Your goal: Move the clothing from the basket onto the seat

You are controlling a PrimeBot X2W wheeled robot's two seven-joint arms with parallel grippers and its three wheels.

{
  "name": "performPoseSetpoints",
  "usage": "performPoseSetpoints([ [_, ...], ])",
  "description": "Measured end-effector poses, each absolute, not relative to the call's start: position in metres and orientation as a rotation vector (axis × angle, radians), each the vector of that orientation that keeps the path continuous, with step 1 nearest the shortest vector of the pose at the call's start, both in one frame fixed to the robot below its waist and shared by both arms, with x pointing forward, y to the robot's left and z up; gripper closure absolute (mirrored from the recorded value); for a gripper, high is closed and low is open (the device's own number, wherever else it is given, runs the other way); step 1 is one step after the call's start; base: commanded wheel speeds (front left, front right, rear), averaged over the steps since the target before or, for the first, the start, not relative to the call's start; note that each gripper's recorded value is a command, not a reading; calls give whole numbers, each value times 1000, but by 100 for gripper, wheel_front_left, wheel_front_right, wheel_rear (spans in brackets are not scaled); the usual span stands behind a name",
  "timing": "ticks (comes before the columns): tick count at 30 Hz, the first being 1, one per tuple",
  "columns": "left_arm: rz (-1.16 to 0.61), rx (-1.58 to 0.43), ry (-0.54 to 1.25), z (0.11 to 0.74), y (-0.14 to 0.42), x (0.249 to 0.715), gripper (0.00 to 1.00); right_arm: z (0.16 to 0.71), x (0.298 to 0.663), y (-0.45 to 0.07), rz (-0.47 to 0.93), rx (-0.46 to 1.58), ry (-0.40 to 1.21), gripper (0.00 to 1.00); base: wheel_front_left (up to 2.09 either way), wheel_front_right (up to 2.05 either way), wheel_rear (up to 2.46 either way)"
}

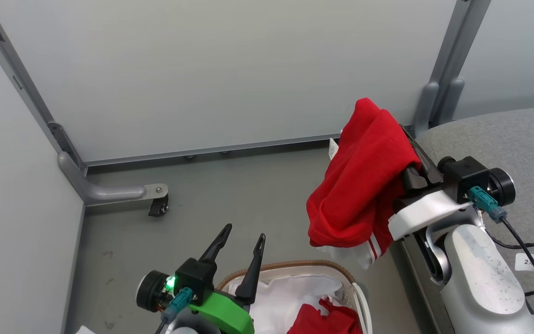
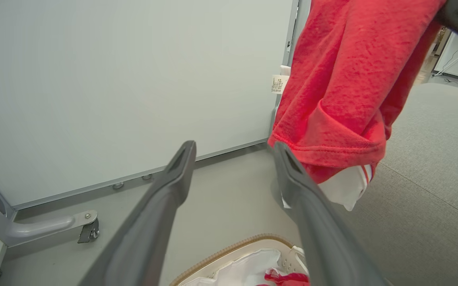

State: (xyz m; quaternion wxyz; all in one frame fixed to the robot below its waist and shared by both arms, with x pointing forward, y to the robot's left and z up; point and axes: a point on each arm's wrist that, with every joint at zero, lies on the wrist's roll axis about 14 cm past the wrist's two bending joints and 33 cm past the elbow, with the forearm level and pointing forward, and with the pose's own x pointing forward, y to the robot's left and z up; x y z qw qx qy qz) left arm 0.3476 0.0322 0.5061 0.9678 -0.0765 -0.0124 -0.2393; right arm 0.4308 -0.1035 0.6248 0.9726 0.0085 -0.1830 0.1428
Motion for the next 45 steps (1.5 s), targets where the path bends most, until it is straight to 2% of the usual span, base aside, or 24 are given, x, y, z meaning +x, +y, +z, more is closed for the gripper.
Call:
performPoseSetpoints([
  [8, -533, -162, -32, 507, 16, 347, 0, 614, 424, -124, 237, 12, -344, 100, 0, 0, 0],
  [24, -829, -178, 9, 500, -76, 341, 0, 590, 380, -248, -101, -62, -276, 100, 0, 0, 0],
  [32, -962, -199, 38, 494, -115, 334, 0, 578, 357, -292, -234, -86, -235, 100, 0, 0, 0],
  [39, -1006, -210, 63, 484, -126, 335, 0, 572, 362, -313, -296, -107, -206, 100, 0, 0, 0],
  [45, -1003, -211, 49, 481, -126, 351, 0, 612, 390, -341, -368, -211, -288, 100, 0, 0, 0],
])
